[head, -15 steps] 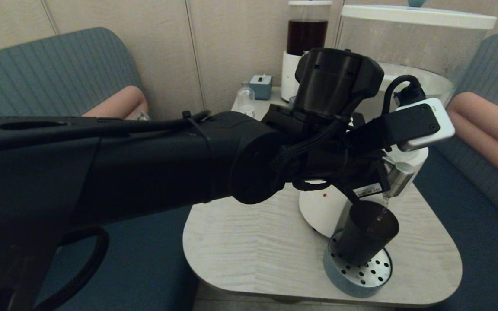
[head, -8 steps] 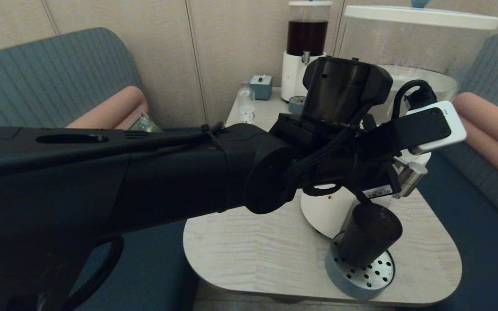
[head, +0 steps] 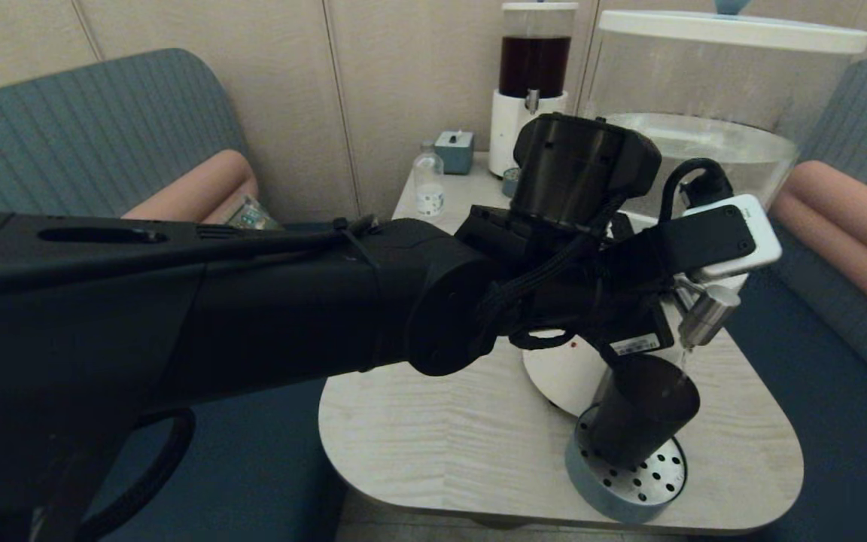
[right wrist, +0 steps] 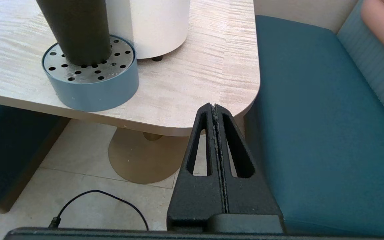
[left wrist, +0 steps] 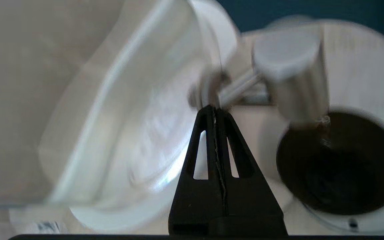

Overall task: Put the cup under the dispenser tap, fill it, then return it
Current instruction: Turn off the faucet

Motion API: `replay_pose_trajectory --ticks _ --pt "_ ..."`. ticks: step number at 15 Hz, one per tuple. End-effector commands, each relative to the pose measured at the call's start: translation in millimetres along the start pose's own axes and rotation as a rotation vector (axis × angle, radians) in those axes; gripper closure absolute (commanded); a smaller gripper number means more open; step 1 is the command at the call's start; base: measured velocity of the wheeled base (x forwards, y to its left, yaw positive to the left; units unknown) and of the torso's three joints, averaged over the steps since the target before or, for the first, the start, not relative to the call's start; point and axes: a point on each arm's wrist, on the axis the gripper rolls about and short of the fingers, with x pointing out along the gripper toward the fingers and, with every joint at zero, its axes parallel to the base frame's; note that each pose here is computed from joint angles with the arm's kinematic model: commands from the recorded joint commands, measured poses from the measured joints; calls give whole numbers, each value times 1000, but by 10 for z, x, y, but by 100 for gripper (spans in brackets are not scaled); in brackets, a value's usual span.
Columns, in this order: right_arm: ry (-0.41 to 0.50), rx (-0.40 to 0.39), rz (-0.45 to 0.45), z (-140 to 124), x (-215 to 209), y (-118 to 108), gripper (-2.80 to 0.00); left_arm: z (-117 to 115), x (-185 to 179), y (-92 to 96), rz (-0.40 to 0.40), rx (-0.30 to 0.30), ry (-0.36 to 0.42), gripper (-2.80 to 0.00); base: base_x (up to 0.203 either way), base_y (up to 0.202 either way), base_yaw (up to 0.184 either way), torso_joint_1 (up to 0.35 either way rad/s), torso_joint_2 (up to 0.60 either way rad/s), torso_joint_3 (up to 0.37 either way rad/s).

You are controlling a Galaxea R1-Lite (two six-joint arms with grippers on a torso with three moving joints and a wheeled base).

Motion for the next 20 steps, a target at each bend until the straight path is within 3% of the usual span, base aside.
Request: replay_pose_trajectory --ticks 1,5,7,10,13,14,20 --pt "-1 -1 2 0 -1 0 0 7 -79 25 1 2 3 0 0 0 0 0 0 0" --pt "0 -1 2 -3 0 0 0 -3 -326 70 4 -9 13 0 0 0 0 0 0 0" --pt "0 -1 2 -4 0 0 0 38 -519 97 10 -46 7 0 0 0 0 0 0 0" --pt "0 -1 2 -4 0 0 0 62 -768 64 -21 -235 -33 0 0 0 0 0 0 0" --pt "0 -1 2 -3 0 0 0 110 -857 36 -63 -442 -172 0 0 0 0 0 0 0" --pt "0 -1 2 -3 0 0 0 127 -847 15 -62 -484 -219 0 0 0 0 0 0 0" --pt "0 -1 0 -4 0 0 0 49 -645 -126 -107 -509 -200 0 0 0 0 0 0 0"
